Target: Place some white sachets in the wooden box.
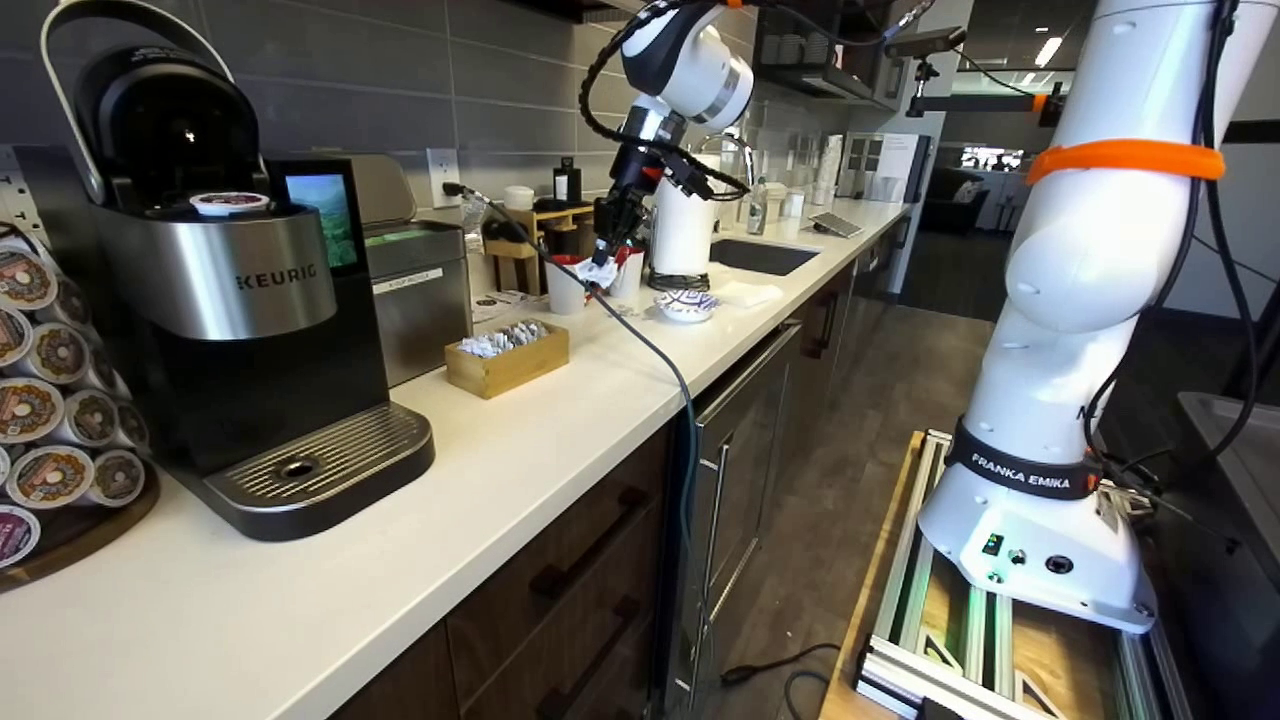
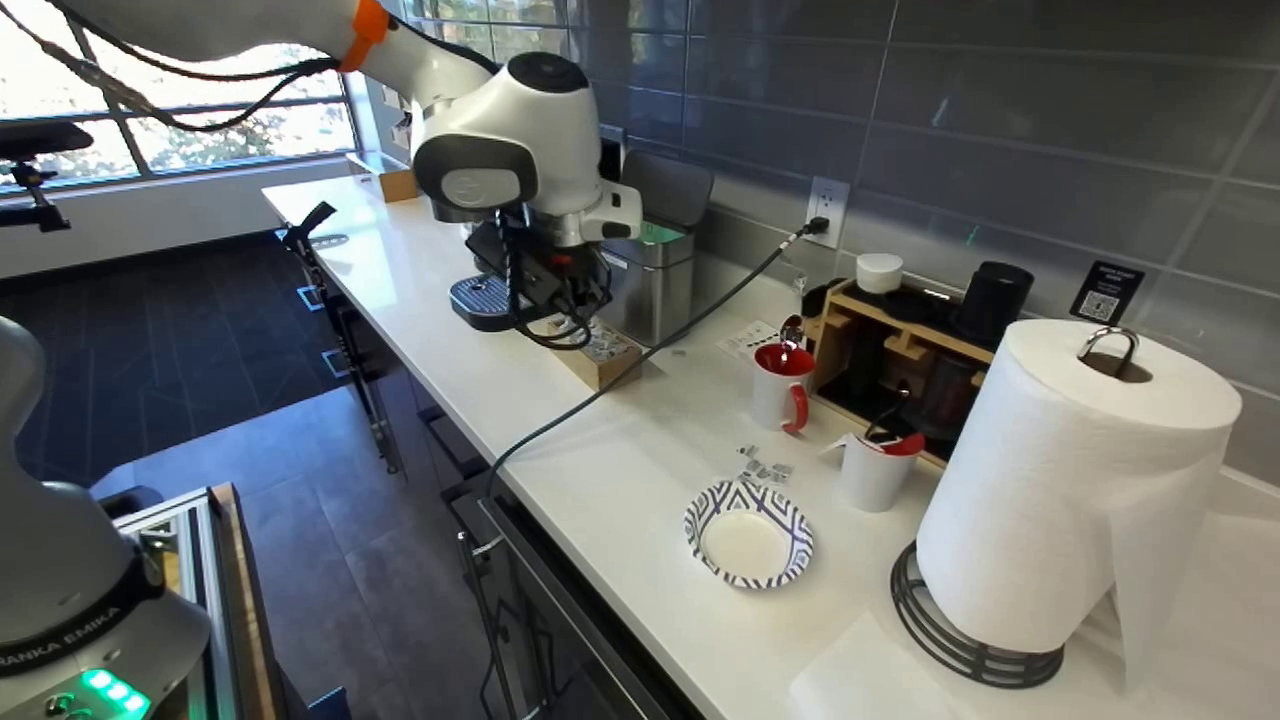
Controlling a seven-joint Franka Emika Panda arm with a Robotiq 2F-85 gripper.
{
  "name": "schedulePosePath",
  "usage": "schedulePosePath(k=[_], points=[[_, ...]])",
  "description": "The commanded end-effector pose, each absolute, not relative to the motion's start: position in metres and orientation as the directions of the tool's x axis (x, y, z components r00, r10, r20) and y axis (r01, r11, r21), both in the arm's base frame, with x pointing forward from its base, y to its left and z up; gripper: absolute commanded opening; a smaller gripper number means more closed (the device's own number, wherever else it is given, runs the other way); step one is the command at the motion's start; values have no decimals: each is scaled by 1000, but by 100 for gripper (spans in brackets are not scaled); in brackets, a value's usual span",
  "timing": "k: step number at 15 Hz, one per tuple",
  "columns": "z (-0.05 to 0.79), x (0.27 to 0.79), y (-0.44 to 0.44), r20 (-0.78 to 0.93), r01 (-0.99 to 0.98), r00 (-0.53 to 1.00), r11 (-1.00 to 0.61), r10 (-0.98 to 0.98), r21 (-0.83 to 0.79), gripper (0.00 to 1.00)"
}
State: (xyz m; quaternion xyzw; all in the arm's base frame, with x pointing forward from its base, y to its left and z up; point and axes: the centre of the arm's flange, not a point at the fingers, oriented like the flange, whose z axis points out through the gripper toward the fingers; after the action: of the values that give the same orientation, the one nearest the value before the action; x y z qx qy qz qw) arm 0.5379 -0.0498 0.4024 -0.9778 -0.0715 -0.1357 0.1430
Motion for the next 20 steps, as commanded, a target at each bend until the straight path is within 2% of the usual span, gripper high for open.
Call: schedulePosePath(k=[1, 4, 10, 16, 20], points=[[403, 545, -9, 295, 132, 954, -961, 57, -243, 1], [406, 543, -13, 300, 162, 951, -953, 81, -256, 2], [403, 552, -12, 301, 104, 953, -962, 24, -252, 1], [396, 563, -1, 250, 9, 968, -985, -34, -171, 1], [397, 573, 20, 238, 34, 971, -991, 1, -132, 1]])
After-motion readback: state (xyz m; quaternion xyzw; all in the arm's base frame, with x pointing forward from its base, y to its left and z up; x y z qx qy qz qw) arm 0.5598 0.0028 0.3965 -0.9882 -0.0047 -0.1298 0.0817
